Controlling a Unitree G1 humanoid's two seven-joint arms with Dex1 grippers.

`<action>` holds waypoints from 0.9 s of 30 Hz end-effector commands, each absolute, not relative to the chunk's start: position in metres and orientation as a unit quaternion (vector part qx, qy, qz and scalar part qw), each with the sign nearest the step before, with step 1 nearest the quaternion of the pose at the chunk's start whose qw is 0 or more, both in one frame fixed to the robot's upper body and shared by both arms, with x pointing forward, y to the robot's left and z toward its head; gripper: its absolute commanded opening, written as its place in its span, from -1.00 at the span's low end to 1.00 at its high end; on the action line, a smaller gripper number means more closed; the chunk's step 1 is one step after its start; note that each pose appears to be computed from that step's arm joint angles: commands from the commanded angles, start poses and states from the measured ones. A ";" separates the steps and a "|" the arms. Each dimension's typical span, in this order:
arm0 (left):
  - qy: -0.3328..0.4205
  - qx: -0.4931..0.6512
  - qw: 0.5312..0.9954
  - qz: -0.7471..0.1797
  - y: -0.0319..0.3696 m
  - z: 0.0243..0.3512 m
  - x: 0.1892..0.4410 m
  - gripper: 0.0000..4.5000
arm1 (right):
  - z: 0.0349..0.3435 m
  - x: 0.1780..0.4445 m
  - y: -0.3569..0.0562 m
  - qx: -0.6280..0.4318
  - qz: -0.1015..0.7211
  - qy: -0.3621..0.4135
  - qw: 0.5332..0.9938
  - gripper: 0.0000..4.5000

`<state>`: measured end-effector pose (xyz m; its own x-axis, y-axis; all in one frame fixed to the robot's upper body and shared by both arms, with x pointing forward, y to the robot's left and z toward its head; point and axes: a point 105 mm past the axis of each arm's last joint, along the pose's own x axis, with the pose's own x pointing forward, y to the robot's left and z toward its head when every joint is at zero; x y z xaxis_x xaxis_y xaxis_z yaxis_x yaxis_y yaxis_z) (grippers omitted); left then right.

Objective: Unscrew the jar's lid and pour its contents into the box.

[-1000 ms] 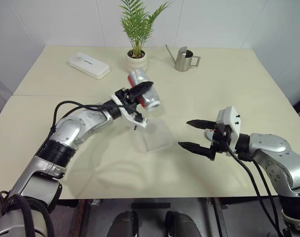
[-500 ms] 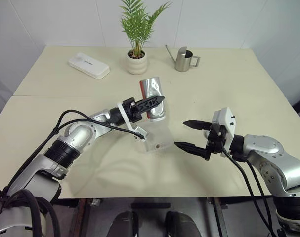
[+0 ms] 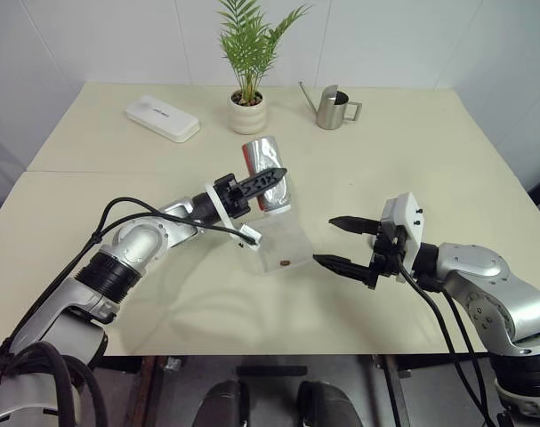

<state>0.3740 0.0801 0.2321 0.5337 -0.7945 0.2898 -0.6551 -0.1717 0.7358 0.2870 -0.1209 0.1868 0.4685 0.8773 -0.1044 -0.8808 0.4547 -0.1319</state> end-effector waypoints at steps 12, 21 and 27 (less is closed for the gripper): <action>-0.120 0.187 0.965 -0.140 0.216 0.251 0.403 -0.12 | 0.197 0.276 -0.130 -0.101 0.534 0.001 0.839 0.99; -0.065 0.028 0.997 -0.015 0.300 0.214 0.389 -0.12 | 0.197 0.275 -0.130 -0.109 0.542 0.007 0.833 0.99; -0.046 0.045 0.997 0.031 0.331 0.175 0.378 -0.12 | 0.198 0.280 -0.128 -0.113 0.543 0.002 0.832 0.99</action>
<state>0.3805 0.3272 0.1635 0.9974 0.0580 0.0427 -0.0600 0.9970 0.0479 0.2802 -0.1302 0.1898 0.4228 0.8947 -0.1440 -0.9031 0.4027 -0.1494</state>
